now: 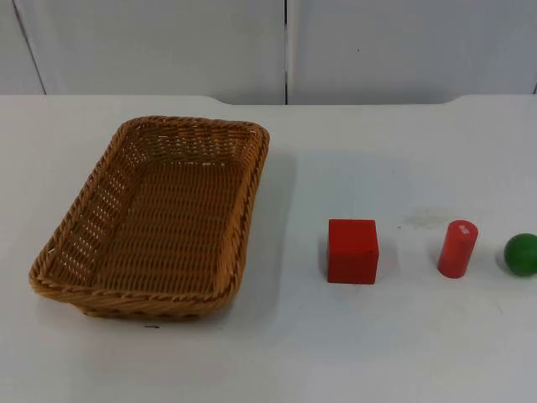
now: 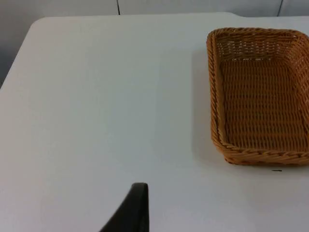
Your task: Pick up the basket with the left hand and place the object to the left of the red cylinder into the basket with the right hand.
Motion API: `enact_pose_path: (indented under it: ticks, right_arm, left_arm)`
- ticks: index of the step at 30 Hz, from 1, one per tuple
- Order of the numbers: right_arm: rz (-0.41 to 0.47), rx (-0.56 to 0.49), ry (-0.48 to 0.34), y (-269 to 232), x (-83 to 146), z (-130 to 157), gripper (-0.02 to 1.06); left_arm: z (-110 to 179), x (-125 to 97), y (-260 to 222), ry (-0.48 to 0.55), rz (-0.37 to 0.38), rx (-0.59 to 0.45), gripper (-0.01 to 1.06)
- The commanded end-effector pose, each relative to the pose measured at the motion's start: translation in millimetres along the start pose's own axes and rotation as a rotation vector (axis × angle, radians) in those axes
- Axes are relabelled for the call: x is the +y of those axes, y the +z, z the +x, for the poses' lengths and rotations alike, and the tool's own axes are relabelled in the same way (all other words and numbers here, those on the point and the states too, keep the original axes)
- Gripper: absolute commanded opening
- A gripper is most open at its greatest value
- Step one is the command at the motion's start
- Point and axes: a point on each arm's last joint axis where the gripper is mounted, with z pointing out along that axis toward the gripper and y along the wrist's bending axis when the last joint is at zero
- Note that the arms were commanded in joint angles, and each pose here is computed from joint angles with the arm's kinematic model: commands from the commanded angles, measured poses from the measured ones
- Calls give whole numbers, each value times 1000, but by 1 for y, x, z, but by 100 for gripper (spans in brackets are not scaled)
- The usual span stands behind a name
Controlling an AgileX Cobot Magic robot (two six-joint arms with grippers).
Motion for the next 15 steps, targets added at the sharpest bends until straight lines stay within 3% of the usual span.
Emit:
enact_pose_path:
  ticks: [1,15]
  right_arm:
    - [3,-2,5,1,0,1,105]
    - [3,-2,5,1,0,1,105]
  left_arm:
    - [-4,0,-5,-1,-5,-31,105]
    - [-30,-1,-20,0,-3,-78,105]
